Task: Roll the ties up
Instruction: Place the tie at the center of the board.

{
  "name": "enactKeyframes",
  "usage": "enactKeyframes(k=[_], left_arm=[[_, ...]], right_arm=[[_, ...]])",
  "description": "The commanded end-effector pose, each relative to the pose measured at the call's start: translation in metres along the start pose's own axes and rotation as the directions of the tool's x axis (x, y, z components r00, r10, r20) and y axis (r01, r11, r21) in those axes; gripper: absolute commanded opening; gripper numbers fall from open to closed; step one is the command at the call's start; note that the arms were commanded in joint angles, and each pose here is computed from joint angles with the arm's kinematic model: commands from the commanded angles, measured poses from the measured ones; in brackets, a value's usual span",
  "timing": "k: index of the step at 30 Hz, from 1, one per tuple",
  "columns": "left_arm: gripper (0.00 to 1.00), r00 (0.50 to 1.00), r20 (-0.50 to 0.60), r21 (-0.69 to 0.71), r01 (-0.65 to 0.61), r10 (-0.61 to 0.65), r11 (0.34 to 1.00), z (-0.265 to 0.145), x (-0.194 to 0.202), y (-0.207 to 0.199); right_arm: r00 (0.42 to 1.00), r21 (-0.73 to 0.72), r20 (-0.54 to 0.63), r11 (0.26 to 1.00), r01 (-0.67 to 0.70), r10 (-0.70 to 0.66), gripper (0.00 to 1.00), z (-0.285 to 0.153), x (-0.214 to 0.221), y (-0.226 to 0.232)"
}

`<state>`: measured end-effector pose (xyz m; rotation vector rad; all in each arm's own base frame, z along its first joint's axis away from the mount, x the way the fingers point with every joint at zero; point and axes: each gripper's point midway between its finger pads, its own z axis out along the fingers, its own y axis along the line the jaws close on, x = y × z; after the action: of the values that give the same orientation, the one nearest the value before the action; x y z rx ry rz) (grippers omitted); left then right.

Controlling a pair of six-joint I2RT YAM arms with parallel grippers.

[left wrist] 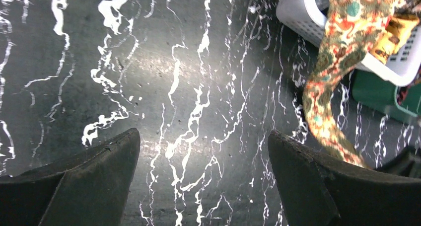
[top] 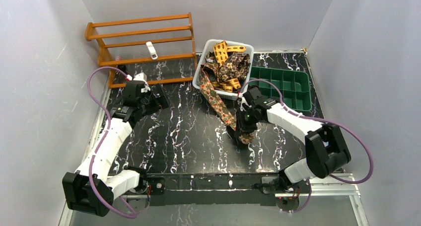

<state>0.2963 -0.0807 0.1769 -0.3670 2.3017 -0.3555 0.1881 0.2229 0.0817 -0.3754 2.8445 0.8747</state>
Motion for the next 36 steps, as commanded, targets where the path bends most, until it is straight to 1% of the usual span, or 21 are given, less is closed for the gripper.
enactKeyframes(k=[1,2,3,5,6,7,9,10,13,15,18,22,26,29,31,34,36], left_arm=[[0.98,0.999,-0.042,0.109,-0.024,0.028,0.994,-0.001,0.011,-0.015],[0.98,0.998,-0.045,0.114,-0.026,0.031,0.993,-0.001,0.013,-0.016],[0.98,0.998,-0.045,0.115,-0.026,0.032,0.993,-0.001,0.014,-0.015],[0.98,0.998,-0.050,0.112,-0.028,0.034,0.993,0.000,0.016,-0.014],[0.98,0.998,-0.055,0.114,-0.029,0.035,0.993,0.000,0.017,-0.013],[0.98,0.998,-0.060,0.116,-0.029,0.036,0.993,0.000,0.019,-0.014],[0.98,0.997,-0.066,0.116,-0.030,0.038,0.993,0.002,0.020,-0.013],[0.98,0.997,-0.070,0.118,-0.030,0.038,0.993,0.002,0.021,-0.013],[0.98,0.996,-0.081,0.127,-0.033,0.043,0.991,0.002,0.025,-0.014],[0.98,0.995,-0.095,0.137,-0.031,0.044,0.990,0.003,0.028,-0.015],[0.98,0.991,-0.122,0.158,-0.026,0.045,0.987,0.005,0.034,-0.018],[0.98,0.989,-0.139,0.181,-0.021,0.047,0.983,0.005,0.040,-0.020],[0.98,0.987,-0.152,0.187,-0.016,0.045,0.982,0.005,0.045,-0.019],[0.98,0.988,-0.150,0.194,-0.008,0.037,0.981,0.003,0.046,-0.020],[0.98,0.989,-0.142,0.195,-0.005,0.034,0.981,0.001,0.045,-0.021],[0.98,0.990,-0.134,0.195,-0.008,0.034,0.981,0.000,0.044,-0.021],[0.98,0.990,-0.135,0.193,-0.007,0.033,0.981,0.000,0.043,-0.021]], right_arm=[[0.984,0.398,0.176,0.913,-0.092,0.023,0.36,-0.031,-0.039,-0.057],[0.981,0.387,0.193,0.918,-0.079,0.003,0.31,-0.033,-0.046,-0.053],[0.978,0.341,0.205,0.939,-0.040,-0.032,0.32,-0.033,-0.053,-0.043],[0.974,0.230,0.213,0.973,0.030,-0.081,0.63,-0.032,-0.063,-0.019],[0.973,0.185,0.210,0.981,0.057,-0.097,0.67,-0.032,-0.066,-0.009],[0.971,0.143,0.209,0.986,0.086,-0.116,0.68,-0.034,-0.071,0.002],[0.973,0.059,0.185,0.990,0.129,-0.138,0.67,-0.031,-0.072,0.019],[0.974,0.043,0.176,0.990,0.136,-0.142,0.67,-0.031,-0.074,0.023],[0.967,0.038,0.197,0.986,0.160,-0.165,0.66,-0.031,-0.085,0.027],[0.963,0.041,0.209,0.985,0.165,-0.170,0.68,-0.026,-0.094,0.026],[0.968,0.047,0.186,0.985,0.164,-0.170,0.72,-0.013,-0.107,0.024],[0.962,0.088,0.194,0.980,0.179,-0.194,0.75,0.002,-0.140,0.020],[0.928,0.110,0.298,0.974,0.198,-0.222,0.80,0.022,-0.177,0.015],[0.874,0.125,0.408,0.965,0.233,-0.264,0.87,0.027,-0.198,0.015],[0.842,0.135,0.456,0.957,0.256,-0.289,0.92,0.031,-0.209,0.014],[0.820,0.137,0.482,0.951,0.278,-0.309,0.93,0.045,-0.215,0.011],[0.820,0.145,0.477,0.948,0.283,-0.318,0.90,0.052,-0.212,0.012]])
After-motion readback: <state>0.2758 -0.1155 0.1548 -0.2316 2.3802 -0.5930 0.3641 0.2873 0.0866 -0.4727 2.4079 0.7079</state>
